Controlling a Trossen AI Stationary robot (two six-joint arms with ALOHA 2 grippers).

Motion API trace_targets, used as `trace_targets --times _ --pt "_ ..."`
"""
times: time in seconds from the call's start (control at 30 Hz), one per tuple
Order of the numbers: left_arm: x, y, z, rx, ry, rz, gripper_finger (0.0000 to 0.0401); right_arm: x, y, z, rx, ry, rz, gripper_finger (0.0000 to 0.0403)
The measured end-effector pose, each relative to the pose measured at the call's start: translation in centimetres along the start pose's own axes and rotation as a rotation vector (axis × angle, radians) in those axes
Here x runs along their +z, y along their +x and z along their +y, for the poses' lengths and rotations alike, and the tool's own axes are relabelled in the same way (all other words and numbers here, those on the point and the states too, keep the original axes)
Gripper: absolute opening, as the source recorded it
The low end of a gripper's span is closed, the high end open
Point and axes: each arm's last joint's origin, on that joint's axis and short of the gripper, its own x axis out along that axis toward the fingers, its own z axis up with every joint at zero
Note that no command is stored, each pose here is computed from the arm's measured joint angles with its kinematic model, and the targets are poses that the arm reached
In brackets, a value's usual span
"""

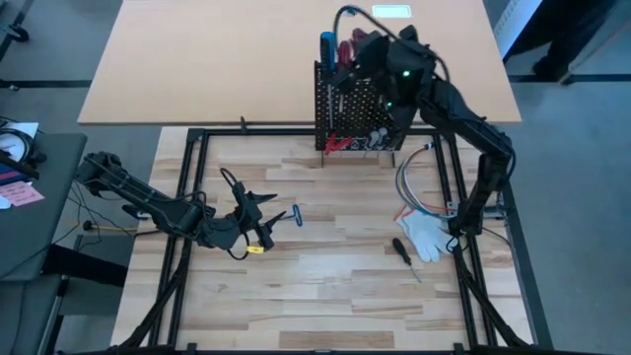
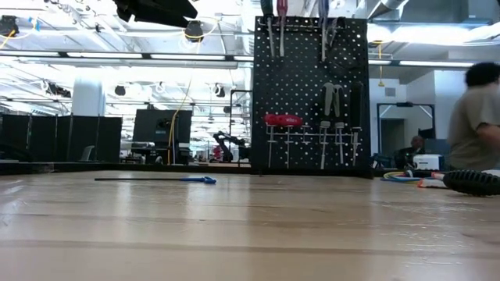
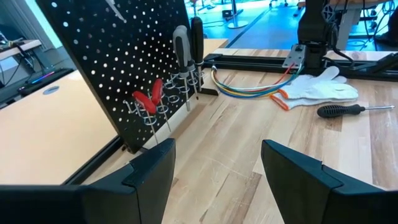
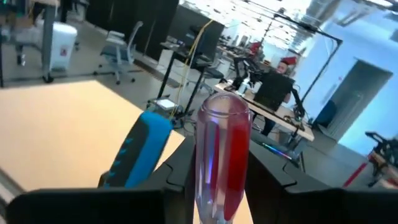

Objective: Hang tools onto peg board
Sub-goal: Adjust the transparent screwdrivers on the pegboard

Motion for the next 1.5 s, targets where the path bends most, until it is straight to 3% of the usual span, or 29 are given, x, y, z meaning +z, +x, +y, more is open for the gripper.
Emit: trace_targets --times 0.27,0.6,1.03,1.5 --pt "0.0 -0.2 -0.1 -0.009 -0.002 -0.001 0.0234 -0.1 -1.0 -3.7 -0.038 0.105 0.035 0.0103" --pt "0.0 -0.2 -0.1 -0.01 -0.009 -0.002 0.0234 -0.2 -1.8 -6.5 0.067 0.251 0.012 0.0103" --pt "0.0 -0.2 -0.2 -0.01 -0.009 -0.002 0.0234 0.5 -2.0 -6.4 0.145 0.293 -0.053 0.0103" --pt "0.0 -0.2 -0.2 -0.01 -0.018 -0.002 0.0234 -1.1 -1.1 -5.9 0.168 0.299 0.065 0.0103"
